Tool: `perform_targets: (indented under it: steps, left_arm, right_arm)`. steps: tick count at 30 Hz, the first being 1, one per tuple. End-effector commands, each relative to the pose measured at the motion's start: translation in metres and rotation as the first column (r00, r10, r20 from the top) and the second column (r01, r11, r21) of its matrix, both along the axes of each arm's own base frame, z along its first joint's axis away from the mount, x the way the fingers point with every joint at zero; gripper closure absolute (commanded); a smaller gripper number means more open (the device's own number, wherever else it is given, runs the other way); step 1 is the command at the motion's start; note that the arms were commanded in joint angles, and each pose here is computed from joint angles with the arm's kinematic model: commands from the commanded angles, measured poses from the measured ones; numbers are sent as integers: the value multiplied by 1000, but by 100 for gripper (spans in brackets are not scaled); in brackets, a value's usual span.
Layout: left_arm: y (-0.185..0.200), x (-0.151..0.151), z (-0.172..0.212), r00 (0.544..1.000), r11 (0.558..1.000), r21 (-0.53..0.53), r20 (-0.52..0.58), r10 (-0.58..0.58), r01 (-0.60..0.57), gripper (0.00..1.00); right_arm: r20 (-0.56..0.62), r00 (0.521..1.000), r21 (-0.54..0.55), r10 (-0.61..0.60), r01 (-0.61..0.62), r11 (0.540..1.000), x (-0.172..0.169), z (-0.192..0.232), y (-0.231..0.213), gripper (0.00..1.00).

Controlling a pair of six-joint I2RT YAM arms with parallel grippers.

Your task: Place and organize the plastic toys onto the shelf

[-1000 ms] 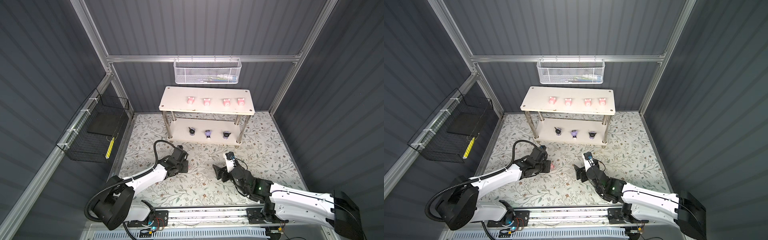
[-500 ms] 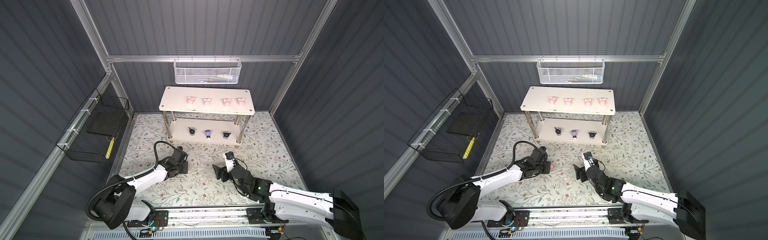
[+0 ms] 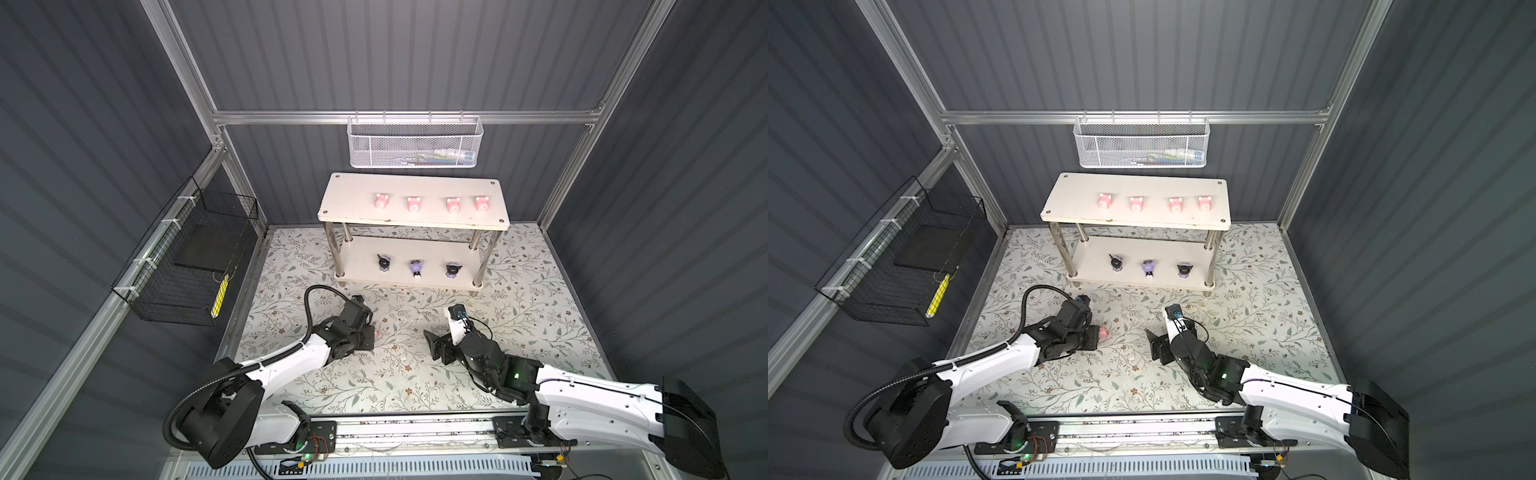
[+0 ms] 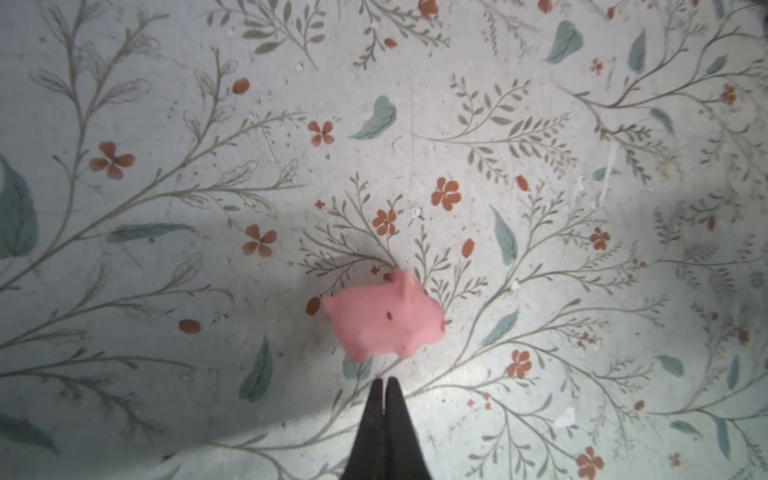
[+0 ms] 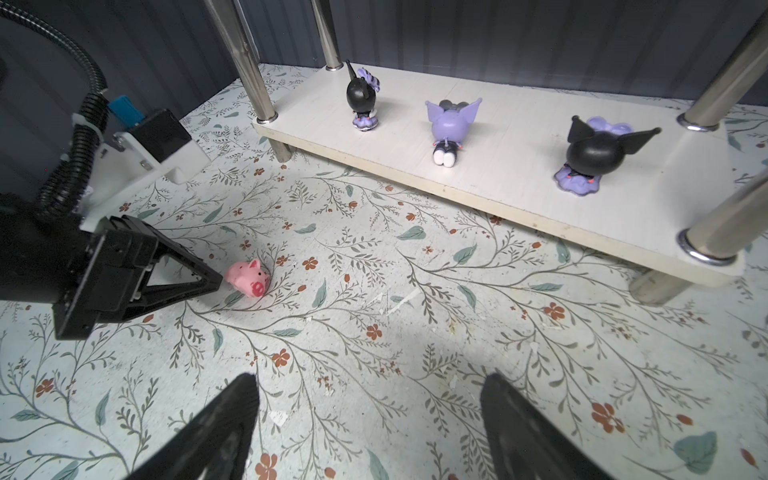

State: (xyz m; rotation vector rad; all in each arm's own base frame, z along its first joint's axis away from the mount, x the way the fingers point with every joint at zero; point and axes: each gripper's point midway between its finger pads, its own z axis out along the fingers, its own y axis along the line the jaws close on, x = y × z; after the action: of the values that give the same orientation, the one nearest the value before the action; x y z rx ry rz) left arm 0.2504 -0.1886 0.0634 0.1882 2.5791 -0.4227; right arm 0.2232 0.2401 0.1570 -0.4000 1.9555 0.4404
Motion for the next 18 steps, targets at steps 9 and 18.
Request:
perform_targets:
  steps: [9,18]
  left_arm:
    - [-9,16,13,1000,1000,-5,16,-10,11,100]
    - [-9,20,-5,1000,1000,23,-4,-9,10,100]
  right_arm:
    - [12,1000,33,7,-8,999,4,12,9,14]
    - [8,1000,28,2,-3,1000,4,9,6,15]
